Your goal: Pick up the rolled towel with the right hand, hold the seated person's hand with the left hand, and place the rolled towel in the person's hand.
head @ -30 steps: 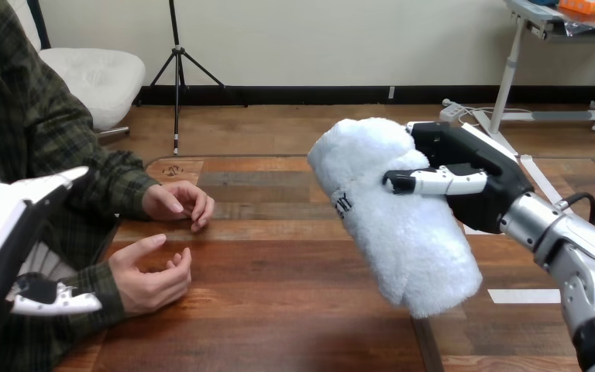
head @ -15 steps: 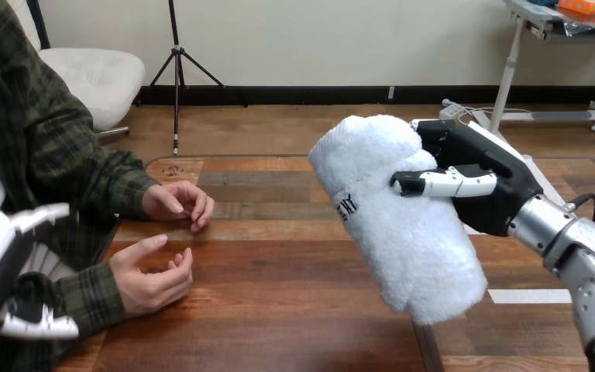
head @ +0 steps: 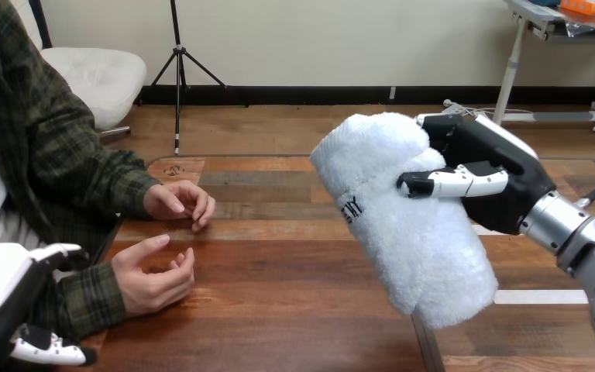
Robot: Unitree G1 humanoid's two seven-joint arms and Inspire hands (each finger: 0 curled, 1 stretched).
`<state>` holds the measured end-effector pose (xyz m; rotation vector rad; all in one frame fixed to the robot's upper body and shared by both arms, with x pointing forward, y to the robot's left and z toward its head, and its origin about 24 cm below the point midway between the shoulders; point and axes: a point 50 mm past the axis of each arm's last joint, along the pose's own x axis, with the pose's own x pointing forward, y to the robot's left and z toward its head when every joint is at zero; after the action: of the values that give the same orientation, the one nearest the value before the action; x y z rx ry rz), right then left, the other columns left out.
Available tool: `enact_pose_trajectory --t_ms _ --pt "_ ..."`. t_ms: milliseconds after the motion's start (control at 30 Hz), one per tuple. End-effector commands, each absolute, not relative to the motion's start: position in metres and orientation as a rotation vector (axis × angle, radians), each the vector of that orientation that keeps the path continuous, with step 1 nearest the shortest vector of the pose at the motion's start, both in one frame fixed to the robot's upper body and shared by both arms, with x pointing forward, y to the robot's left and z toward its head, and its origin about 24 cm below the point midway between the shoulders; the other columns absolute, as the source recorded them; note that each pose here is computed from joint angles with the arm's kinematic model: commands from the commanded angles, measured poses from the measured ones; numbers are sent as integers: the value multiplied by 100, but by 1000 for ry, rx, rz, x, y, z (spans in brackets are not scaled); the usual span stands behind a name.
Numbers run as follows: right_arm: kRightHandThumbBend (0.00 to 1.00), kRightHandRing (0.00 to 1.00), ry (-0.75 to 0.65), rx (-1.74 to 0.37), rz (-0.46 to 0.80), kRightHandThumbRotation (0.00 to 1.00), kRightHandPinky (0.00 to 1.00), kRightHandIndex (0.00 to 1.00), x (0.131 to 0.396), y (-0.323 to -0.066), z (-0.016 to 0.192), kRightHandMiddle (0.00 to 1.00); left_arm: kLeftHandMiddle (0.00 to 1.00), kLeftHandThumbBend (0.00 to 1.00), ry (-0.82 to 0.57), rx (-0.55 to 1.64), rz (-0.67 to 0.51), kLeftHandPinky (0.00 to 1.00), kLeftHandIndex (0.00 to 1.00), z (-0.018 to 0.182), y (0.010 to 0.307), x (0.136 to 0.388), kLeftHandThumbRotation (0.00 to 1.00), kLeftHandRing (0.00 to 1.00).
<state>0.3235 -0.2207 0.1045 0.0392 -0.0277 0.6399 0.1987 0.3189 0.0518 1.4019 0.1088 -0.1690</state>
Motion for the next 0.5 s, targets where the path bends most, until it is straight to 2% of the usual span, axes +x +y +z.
enact_pose_trajectory --t_ms 0,467 --pt "90 17 -201 -2 633 0 11 32 322 -220 154 25 77 100 -13 1477 -157 67 80 81 311 221 28 73" --pt "88 15 -239 -3 656 0 9 30 313 -211 171 23 76 100 24 1460 -178 66 80 79 307 222 28 72"
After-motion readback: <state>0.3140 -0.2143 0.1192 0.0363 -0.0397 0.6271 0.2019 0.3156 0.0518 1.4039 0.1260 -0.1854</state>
